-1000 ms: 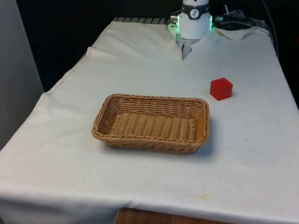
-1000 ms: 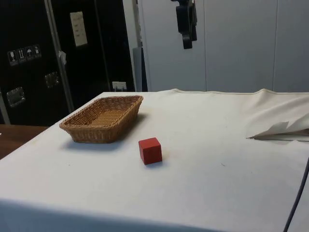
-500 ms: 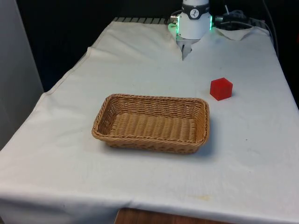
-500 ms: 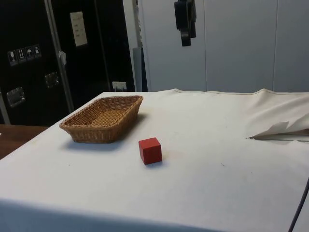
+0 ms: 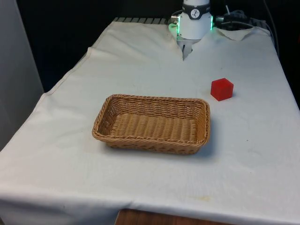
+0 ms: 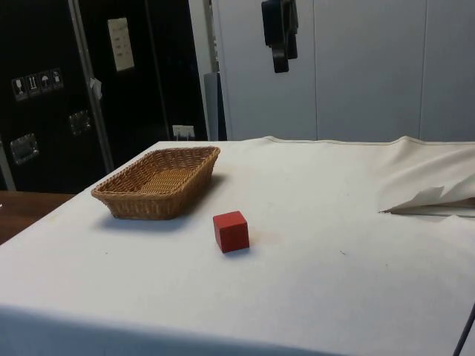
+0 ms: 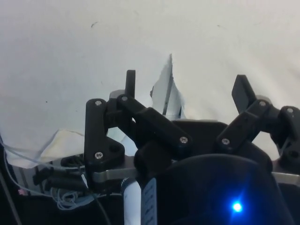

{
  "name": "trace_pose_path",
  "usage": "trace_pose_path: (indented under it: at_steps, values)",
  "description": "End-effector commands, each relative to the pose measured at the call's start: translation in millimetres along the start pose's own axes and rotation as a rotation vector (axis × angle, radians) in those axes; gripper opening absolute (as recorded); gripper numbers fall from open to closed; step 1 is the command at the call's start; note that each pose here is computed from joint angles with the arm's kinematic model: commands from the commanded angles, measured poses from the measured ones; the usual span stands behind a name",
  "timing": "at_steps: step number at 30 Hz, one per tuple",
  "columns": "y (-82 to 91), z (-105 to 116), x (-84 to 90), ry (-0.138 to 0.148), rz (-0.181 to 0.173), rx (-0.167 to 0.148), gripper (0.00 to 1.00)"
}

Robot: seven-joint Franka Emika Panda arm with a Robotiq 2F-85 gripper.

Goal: Pick up the cube and place it into the basket.

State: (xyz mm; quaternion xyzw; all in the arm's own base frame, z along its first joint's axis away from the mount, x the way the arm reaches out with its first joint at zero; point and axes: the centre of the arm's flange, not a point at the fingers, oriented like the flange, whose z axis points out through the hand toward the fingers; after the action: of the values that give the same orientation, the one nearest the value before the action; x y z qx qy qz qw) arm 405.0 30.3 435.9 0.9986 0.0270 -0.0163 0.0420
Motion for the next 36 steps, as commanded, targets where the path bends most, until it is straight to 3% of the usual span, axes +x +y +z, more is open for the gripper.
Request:
trace_pose_path:
  at_steps: [1, 36]
  values:
    - [-5.8, -0.5, 1.8, -0.007, 0.005, 0.002, 1.0]
    - [-80.6, -3.0, 17.8, -0.032, -0.003, 0.001, 1.0]
